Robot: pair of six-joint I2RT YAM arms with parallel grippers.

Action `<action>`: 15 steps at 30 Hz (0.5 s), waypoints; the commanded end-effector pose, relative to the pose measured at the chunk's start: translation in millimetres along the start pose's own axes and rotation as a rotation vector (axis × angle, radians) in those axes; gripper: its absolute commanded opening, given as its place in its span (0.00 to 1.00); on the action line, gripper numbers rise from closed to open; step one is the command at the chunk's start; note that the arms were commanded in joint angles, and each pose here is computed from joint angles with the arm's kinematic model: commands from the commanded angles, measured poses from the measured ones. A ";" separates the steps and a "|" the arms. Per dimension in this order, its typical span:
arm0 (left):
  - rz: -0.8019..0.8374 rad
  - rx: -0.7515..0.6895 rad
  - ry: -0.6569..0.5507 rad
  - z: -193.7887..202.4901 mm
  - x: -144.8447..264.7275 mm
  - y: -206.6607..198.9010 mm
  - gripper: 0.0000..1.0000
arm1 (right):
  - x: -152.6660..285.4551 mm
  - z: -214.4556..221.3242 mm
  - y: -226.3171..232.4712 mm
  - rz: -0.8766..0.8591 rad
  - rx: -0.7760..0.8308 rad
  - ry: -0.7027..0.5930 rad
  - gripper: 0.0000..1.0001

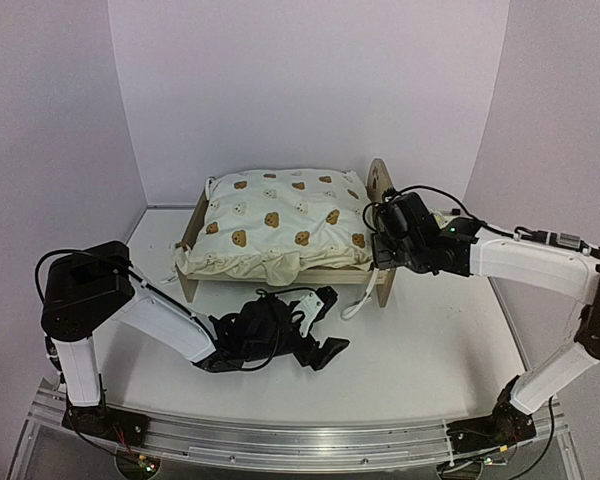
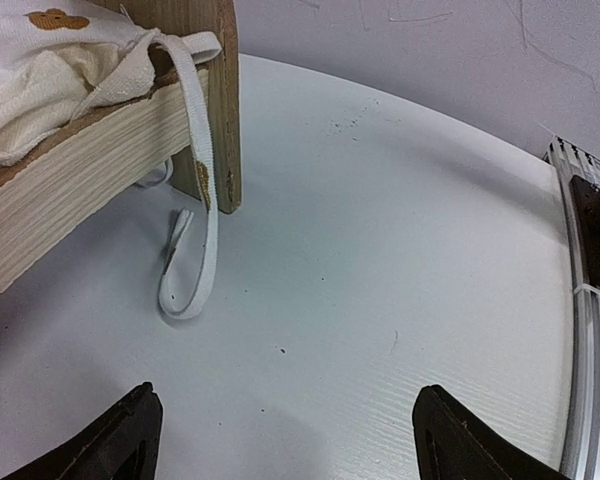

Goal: Set up the pet bed

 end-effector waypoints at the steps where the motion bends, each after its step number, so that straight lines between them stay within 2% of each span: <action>1: 0.000 0.010 -0.045 -1.5 -0.6 -2.6 0.88 | -12.3 -17.3 -11.3 0.095 -0.001 -0.021 0.63; 8: -0.002 0.012 -0.056 1.3 3.5 -2.2 0.88 | -25.3 -11.9 -26.8 0.102 -0.050 0.011 0.57; 15: 0.004 0.013 -0.072 4.6 1.9 -1.2 0.88 | -40.2 -11.2 -16.0 -0.048 -0.088 0.046 0.28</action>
Point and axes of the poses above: each gripper's point midway between its finger pads, its own x axis back along the fingers, its own y axis along the line the jaws close on, z = x × y, the point moved 5 cm from there along x, back along the fingers, and after that the axes turned 12 degrees about x, right-handed, at the moved point
